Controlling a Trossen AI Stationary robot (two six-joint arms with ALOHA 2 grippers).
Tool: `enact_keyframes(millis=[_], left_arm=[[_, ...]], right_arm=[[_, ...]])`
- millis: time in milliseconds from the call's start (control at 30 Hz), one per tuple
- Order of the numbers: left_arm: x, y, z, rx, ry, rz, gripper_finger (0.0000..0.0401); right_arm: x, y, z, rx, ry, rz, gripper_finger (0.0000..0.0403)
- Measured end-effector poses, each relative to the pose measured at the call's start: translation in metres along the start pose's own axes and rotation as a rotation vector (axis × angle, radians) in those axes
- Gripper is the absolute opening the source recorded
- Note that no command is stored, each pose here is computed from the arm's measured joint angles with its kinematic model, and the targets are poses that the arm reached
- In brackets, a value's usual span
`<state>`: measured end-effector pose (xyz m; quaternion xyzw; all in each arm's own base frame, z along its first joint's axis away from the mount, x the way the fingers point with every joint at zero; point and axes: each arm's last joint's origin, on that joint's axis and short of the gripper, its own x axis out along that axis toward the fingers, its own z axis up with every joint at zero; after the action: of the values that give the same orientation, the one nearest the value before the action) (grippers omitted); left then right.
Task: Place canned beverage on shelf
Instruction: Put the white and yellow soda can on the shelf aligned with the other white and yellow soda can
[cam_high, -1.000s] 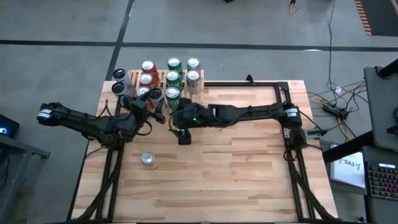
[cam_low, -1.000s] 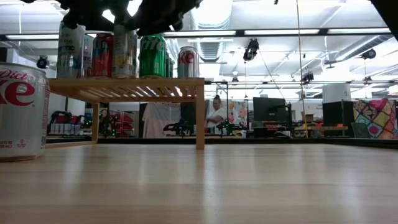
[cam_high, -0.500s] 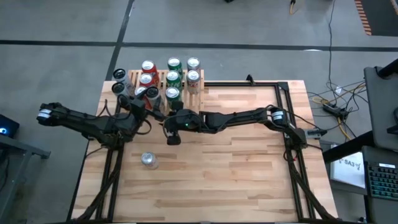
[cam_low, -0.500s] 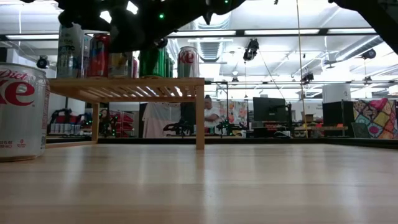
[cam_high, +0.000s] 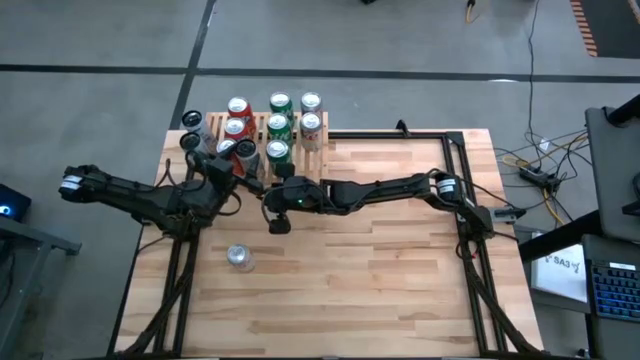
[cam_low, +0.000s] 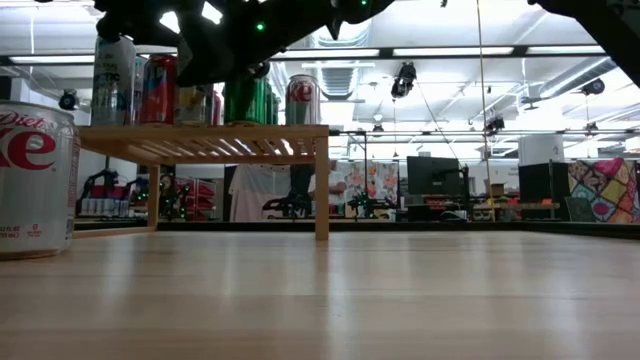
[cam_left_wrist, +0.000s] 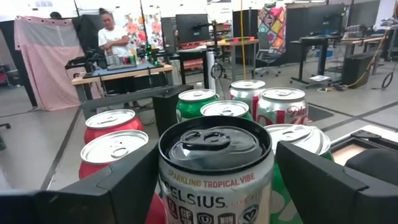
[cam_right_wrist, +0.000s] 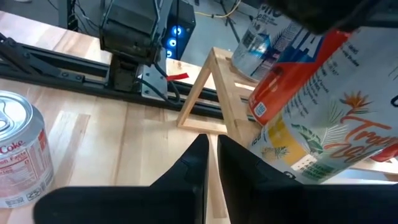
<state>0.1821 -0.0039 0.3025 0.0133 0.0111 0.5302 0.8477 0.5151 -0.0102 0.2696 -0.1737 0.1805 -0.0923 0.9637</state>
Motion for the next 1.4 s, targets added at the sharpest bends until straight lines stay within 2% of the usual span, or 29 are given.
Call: enact_keyframes(millis=[233,633,967,1200,1400], left_arm=[[-0.001,0.002,0.002,-0.017,-0.005,-0.001,0.0300],[-0.002,0.002,0.006,-0.043,-0.015,-0.065,0.0300],[-0.003,0.002,0.027,-0.023,-0.035,-0.070,0.0300],[-0.008,0.002,0.041,-0.027,-0.048,-0.110,0.0300],[-0.021,0.003,0.063,0.010,-0.071,-0.151,0.0300]], right_arm=[[-0.001,-0.001,0.003,-0.009,-0.019,-0.006,0.0022],[-0.002,0.001,0.004,-0.015,-0.021,-0.003,0.0022],[-0.001,-0.007,0.005,-0.004,-0.045,-0.025,0.0022],[-0.001,-0.012,0.018,-0.053,-0.192,-0.087,0.0022],[-0.001,-0.013,0.018,-0.073,-0.199,-0.093,0.0022]])
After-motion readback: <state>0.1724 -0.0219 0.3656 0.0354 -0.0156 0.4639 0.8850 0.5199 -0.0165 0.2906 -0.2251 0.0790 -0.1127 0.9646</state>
